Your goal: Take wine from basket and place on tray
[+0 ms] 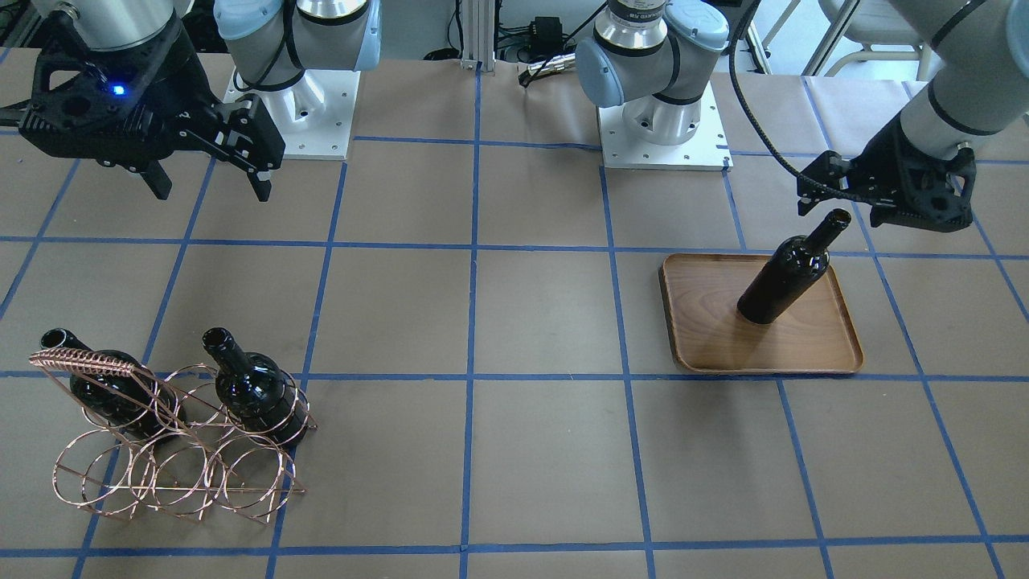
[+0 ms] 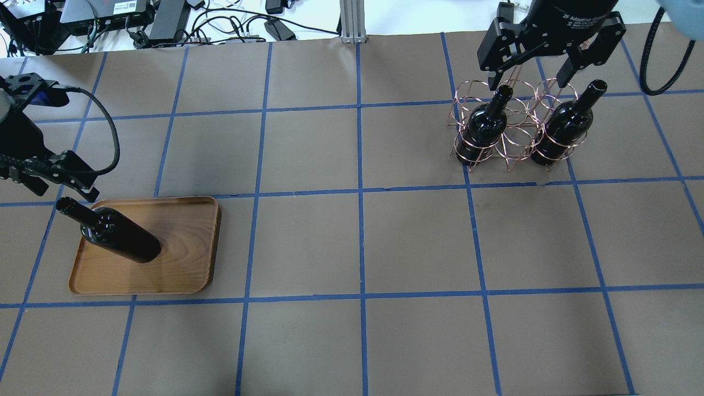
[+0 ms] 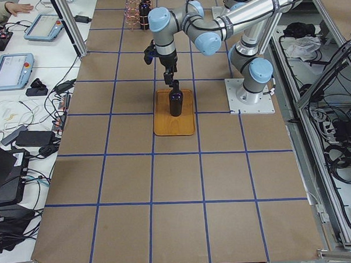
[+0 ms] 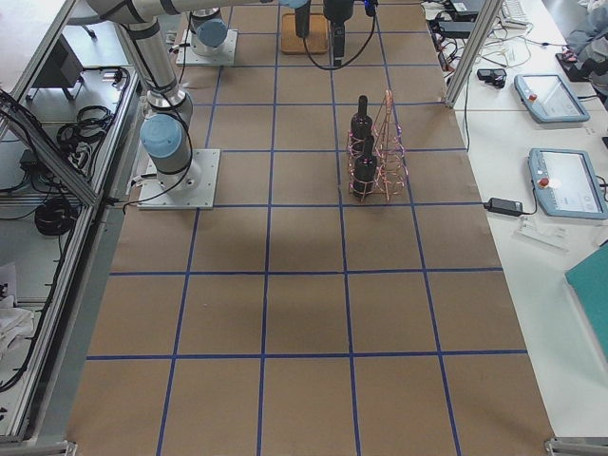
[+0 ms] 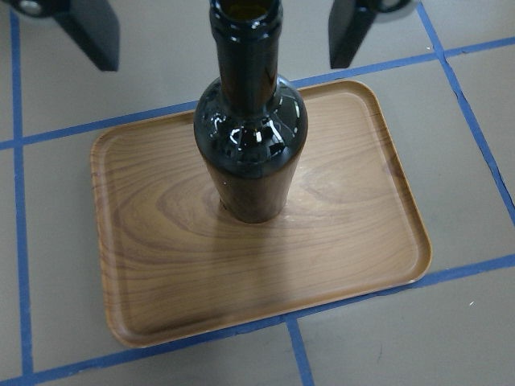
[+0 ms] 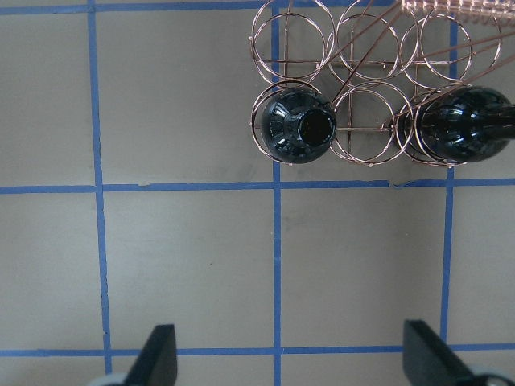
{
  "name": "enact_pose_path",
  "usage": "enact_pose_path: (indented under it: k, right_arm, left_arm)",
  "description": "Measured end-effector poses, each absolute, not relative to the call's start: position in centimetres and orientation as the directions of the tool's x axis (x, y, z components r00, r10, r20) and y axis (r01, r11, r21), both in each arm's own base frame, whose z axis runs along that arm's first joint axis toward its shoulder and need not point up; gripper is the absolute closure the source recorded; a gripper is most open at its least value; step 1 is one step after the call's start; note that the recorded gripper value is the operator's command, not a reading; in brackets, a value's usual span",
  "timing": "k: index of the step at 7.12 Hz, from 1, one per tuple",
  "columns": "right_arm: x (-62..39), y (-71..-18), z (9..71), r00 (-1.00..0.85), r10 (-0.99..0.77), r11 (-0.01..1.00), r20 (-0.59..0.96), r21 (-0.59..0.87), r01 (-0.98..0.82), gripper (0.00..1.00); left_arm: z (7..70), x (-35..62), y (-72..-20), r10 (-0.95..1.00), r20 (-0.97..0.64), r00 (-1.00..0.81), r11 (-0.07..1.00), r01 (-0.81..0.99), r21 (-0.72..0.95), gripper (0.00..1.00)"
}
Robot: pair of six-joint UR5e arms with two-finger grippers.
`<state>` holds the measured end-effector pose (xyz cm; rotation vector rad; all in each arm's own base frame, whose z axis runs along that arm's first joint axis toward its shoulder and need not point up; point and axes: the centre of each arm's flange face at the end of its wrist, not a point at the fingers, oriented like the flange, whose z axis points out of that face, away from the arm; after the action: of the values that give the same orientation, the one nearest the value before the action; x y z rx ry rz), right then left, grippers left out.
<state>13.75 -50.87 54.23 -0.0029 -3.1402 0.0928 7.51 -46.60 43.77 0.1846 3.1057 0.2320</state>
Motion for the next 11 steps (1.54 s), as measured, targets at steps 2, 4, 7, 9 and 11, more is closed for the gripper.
enact_pose_path:
  k: [2,4,7,9,11]
  right_arm:
    - [13.8,-50.9,54.2,-1.0,0.002,0.998,-0.001,-0.059,0.002,0.0]
    - [13.7,-50.9,54.2,-1.0,0.002,0.998,0.0,-0.059,0.002,0.0]
    - [13.7,-50.9,54.2,-1.0,0.001,0.998,0.0,-0.059,0.001,0.0]
    - [13.7,-50.9,54.2,-1.0,0.003,0.998,0.001,-0.058,0.003,0.0]
    - [13.7,-50.9,54.2,-1.0,0.003,0.998,0.001,-0.058,0.003,0.0]
  left_arm:
    - [48.3,4.2,-46.7,0.036,-0.039,-0.999,0.991,0.031,0.129,0.0]
    - [50.4,-3.3,-46.4,0.002,-0.064,-0.998,0.996,-0.004,0.092,0.0]
    - [51.3,-13.4,-44.7,-0.021,-0.057,-0.998,0.999,-0.023,0.036,0.0]
    - [51.2,-15.5,-44.4,0.001,0.011,-1.0,1.0,0.002,0.023,0.0]
    - [51.6,-15.2,-44.2,0.111,0.022,-0.994,0.994,0.111,-0.001,0.0]
